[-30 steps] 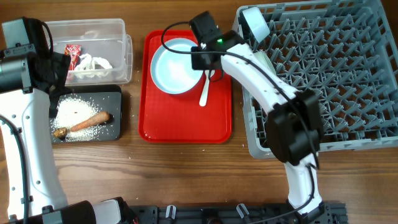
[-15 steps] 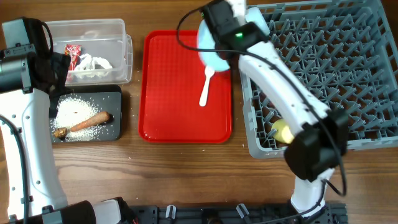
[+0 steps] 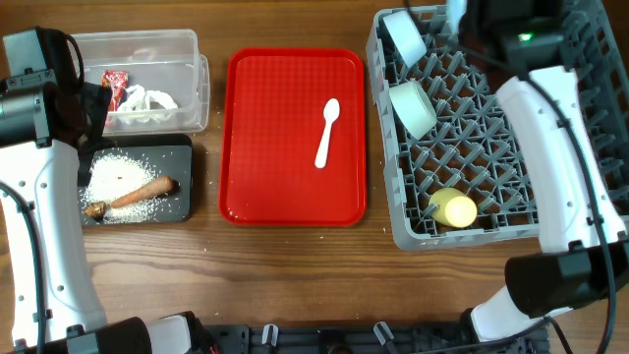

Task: Sort waste into correct bins and load items into the dishwasher rack
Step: 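Carry the white plate with right gripper into the rack, stand it upright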

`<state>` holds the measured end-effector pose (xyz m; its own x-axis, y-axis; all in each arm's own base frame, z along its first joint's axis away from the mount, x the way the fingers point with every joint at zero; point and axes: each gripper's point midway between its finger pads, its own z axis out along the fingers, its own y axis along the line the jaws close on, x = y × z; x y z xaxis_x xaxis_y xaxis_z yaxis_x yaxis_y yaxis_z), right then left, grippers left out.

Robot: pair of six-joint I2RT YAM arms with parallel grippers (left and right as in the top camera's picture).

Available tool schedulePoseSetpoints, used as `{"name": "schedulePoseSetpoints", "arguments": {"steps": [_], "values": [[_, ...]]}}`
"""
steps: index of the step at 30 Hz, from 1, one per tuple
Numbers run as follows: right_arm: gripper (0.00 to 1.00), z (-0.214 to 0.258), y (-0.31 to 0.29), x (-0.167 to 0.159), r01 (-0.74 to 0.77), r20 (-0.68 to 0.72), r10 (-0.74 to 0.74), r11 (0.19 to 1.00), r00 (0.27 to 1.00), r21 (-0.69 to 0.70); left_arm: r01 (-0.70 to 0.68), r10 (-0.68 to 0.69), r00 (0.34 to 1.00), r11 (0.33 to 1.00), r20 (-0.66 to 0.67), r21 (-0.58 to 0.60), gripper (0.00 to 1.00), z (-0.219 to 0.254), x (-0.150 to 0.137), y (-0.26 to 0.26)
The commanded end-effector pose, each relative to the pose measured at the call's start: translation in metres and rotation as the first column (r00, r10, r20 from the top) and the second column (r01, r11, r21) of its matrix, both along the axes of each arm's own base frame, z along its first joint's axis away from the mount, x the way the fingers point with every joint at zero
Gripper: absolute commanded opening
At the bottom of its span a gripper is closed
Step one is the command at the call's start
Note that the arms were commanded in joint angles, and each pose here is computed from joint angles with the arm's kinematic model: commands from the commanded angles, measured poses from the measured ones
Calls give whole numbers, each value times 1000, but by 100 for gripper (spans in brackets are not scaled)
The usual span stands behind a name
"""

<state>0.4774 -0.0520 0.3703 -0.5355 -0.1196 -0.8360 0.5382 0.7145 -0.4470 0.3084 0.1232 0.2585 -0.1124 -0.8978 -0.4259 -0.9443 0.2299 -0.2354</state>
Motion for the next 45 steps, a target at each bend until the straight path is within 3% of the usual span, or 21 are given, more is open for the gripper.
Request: {"name": "schedulePoseSetpoints", "arguments": {"steps": [1, 4, 11, 20, 21, 23, 24, 26, 28, 33, 38, 40, 41, 43, 45], "values": [[4, -13, -11, 24, -78, -155, 55, 986, 986, -146, 4, -4, 1000, 1000, 11, 11, 100, 5, 0, 1], [4, -38, -7, 43, -139, -257, 85, 971, 963, -197, 4, -4, 1000, 1000, 11, 11, 100, 5, 0, 1], [4, -125, 4, 64, -223, -452, 138, 965, 881, -139, 4, -4, 1000, 1000, 11, 11, 100, 5, 0, 1], [6, -160, 25, 63, -319, -514, 274, 948, 813, 2, 4, -4, 1000, 1000, 11, 11, 100, 5, 0, 1], [11, -163, 27, 63, -328, -518, 288, 945, 806, 16, 4, -4, 1000, 1000, 11, 11, 100, 5, 0, 1], [33, -165, 28, 61, -314, -509, 286, 949, 811, 33, 4, -4, 1000, 1000, 11, 11, 100, 5, 0, 1], [55, -165, 28, 60, -296, -496, 278, 954, 823, 45, 4, -4, 1000, 1000, 11, 11, 100, 5, 0, 1], [79, -164, 26, 59, -258, -469, 255, 964, 845, 60, 4, -4, 1000, 1000, 11, 11, 100, 5, 0, 1], [91, -161, 26, 55, -222, -436, 238, 971, 868, 88, 4, -4, 1000, 1000, 11, 11, 100, 5, 0, 1], [98, -140, 38, 34, -216, -375, 284, 953, 882, 214, 4, -4, 1000, 1000, 11, 11, 100, 5, 0, 1], [100, -130, 88, 16, -342, -265, 509, 804, 819, 487, 4, -4, 1000, 1000, 11, 11, 100, 5, 0, 1], [100, -129, 113, 11, -366, -196, 580, 705, 791, 607, 4, -4, 1000, 1000, 11, 11, 100, 5, 0, 1], [100, -129, 129, 8, -375, -149, 618, 632, 772, 678, 4, -4, 1000, 1000, 11, 11, 100, 5, 0, 1], [100, -127, 176, -1, -394, -13, 724, 390, 689, 832, 4, -4, 1000, 1000, 11, 11, 100, 5, 0, 1], [100, -127, 214, -11, -384, 86, 787, 200, 611, 902, 4, -4, 1000, 1000, 11, 11, 100, 5, 0, 1]]}}
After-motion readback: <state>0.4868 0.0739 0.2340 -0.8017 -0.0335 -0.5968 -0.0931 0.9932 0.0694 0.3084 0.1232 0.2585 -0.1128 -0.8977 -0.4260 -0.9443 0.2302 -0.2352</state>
